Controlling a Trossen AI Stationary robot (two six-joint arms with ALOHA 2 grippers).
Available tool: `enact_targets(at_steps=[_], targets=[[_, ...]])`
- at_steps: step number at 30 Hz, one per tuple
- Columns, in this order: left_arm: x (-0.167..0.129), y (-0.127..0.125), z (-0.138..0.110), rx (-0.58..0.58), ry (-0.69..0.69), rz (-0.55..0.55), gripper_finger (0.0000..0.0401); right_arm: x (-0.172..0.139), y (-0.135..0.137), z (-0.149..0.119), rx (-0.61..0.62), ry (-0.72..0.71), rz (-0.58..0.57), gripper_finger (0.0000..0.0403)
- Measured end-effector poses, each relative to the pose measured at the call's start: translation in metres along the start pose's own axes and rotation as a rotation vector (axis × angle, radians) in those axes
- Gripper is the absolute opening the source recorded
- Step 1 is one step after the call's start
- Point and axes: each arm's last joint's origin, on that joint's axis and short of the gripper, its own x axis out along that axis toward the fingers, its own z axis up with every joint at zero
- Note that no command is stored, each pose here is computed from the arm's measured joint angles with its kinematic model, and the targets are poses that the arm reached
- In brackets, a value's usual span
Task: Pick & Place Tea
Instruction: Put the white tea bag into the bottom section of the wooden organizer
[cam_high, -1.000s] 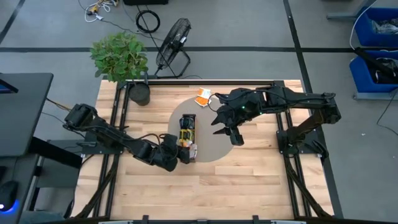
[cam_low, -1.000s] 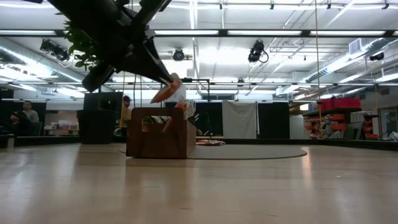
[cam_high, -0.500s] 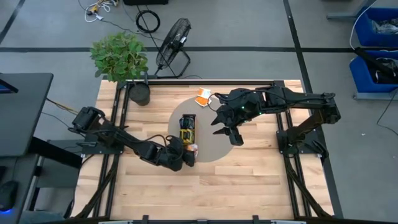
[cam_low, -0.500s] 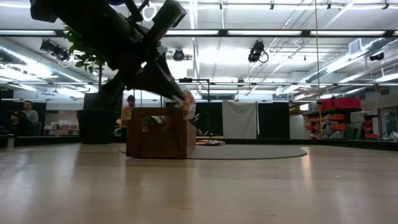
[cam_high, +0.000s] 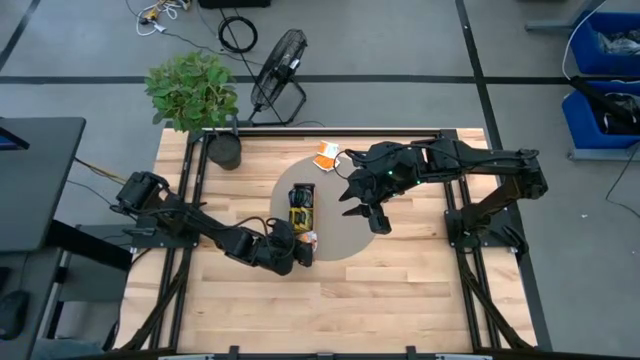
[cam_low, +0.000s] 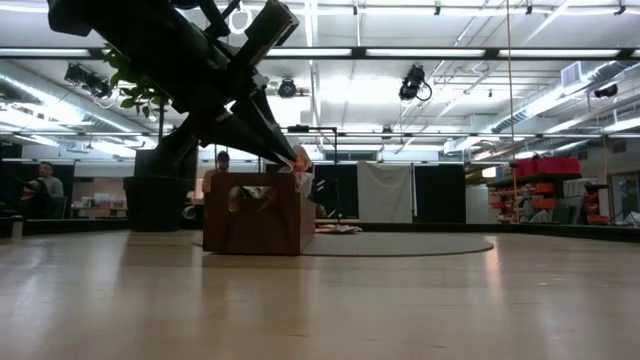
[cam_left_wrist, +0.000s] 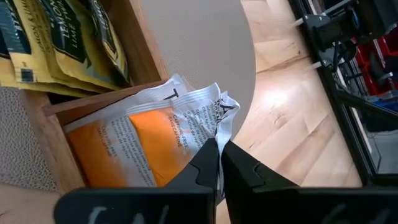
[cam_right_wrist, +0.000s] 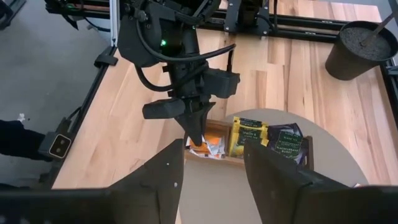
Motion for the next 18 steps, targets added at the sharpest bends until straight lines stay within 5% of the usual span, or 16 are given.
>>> enact_targets(at_steps=[18], targets=[[-0.012,-0.006,0.004,-0.028,0.006,-0.018,0.0004,0.005,0.0,-0.004,0.001,0.019,0.001,0.0174]])
